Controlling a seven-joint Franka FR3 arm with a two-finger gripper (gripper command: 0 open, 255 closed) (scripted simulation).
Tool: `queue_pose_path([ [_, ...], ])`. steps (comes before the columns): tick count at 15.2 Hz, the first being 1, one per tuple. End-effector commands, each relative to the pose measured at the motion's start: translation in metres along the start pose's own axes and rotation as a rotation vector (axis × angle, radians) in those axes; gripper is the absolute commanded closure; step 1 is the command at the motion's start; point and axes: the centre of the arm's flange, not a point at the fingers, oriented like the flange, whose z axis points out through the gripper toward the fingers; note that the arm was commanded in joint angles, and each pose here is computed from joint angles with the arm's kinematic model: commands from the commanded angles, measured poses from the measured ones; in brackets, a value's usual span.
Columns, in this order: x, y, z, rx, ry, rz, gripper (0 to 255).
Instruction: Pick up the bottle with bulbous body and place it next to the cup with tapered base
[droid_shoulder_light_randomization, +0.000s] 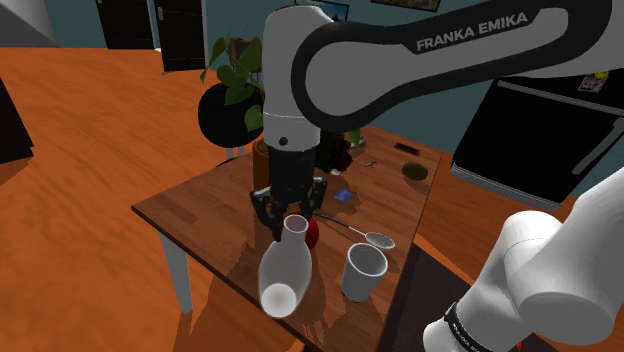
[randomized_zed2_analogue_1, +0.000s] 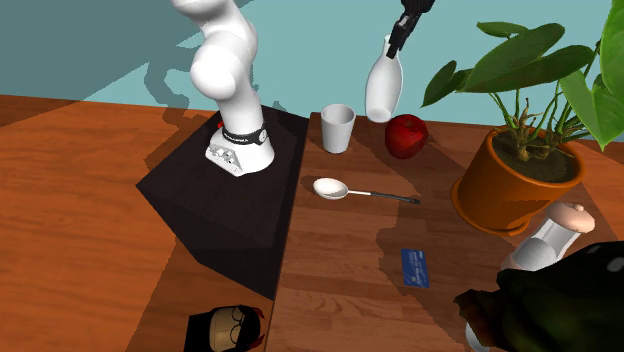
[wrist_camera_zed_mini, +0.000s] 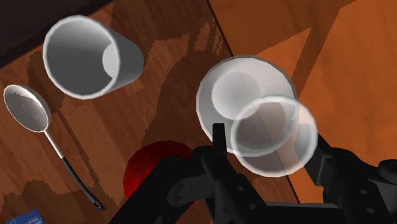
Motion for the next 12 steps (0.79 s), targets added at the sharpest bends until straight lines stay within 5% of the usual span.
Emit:
queue_pose_path([
  [1, 0.0015, -0.0001, 0.0105, 0.001, 0.001, 0.000, 255],
  [9, 0.0021, -0.0001, 0.0132, 0.001, 0.001, 0.000, 255],
  [10, 0.0021, -0.0001, 0.0132, 0.001, 0.001, 0.000, 0],
  [12, 0.0021, -0.0001, 0.0132, 0.001, 0.001, 0.000, 0],
])
